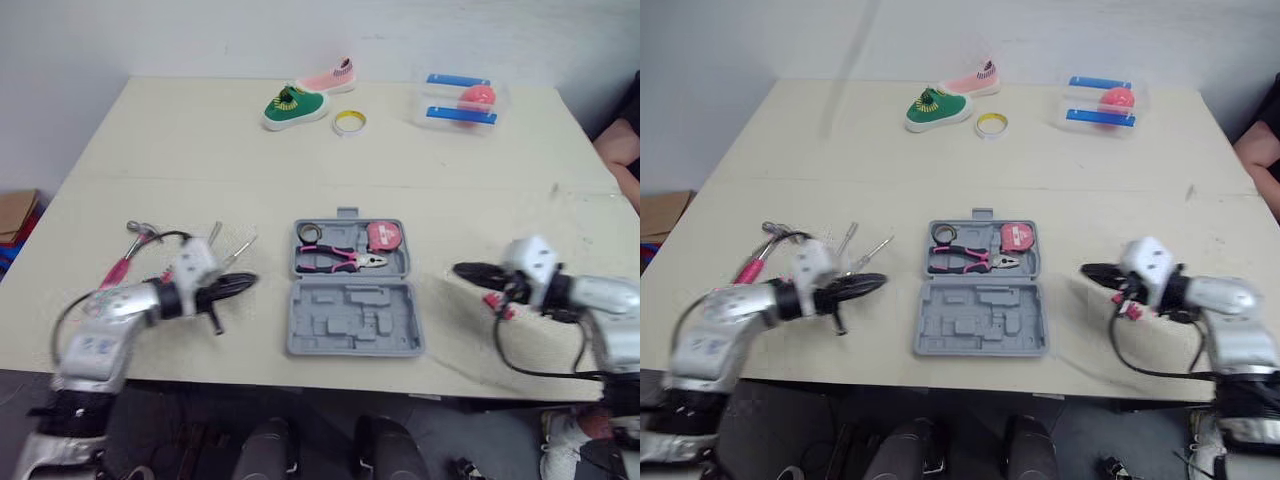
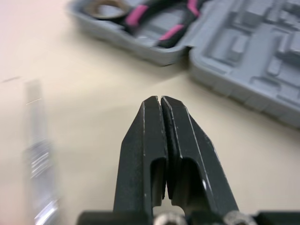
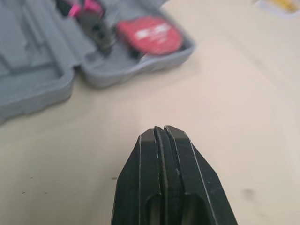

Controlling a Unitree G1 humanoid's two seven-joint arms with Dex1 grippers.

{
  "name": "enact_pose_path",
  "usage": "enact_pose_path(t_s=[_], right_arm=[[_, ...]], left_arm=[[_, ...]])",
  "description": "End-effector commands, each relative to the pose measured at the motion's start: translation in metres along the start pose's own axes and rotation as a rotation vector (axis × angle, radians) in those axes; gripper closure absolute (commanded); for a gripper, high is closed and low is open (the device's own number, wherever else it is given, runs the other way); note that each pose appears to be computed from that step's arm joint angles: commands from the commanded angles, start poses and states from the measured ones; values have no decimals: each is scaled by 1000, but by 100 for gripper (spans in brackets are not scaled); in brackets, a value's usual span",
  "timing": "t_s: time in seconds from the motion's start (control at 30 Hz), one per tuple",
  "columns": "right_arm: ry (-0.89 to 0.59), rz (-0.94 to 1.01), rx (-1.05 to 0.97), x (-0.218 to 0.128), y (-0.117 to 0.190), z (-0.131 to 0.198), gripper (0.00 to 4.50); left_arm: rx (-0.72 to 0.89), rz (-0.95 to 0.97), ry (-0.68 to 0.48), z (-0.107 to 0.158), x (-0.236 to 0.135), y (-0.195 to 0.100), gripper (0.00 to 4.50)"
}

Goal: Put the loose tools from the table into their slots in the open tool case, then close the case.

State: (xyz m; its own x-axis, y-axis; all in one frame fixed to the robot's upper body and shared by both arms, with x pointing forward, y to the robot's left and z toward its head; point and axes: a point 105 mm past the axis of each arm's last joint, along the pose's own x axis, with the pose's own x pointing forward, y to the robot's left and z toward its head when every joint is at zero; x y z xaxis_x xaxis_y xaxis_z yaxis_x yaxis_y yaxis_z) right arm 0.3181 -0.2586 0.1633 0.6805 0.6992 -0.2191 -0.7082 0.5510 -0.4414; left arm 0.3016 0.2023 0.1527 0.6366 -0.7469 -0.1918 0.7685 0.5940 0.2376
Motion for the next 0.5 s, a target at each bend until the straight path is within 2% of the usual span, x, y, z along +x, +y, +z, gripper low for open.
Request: enact_pose_path(t_s=[0.03, 0.07, 0.2, 0.27, 0.3, 0.4, 0.5], right_arm=[[13, -82, -30, -45, -12, 3, 353], [16, -116, -54, -61, -13, 1, 309], [54, -196, -88, -93, -16, -11, 103], [61, -261, -53, -116, -18, -21, 6], [81, -311, -44, -125, -21, -27, 0], [133, -391, 10, -150, -25, -45, 0], [162, -418, 11, -163, -25, -54, 0]], left_arm=[[-11, 224, -102, 17, -73, 29, 367], [-13, 324, -78, 14, -103, 41, 325], [-41, 514, -39, 7, -159, 60, 140], [-63, 654, -3, -3, -202, 72, 47], [-69, 699, 26, -9, -217, 75, 2], [-93, 824, 93, -24, -257, 85, 2], [-105, 893, 145, -36, -276, 90, 2]])
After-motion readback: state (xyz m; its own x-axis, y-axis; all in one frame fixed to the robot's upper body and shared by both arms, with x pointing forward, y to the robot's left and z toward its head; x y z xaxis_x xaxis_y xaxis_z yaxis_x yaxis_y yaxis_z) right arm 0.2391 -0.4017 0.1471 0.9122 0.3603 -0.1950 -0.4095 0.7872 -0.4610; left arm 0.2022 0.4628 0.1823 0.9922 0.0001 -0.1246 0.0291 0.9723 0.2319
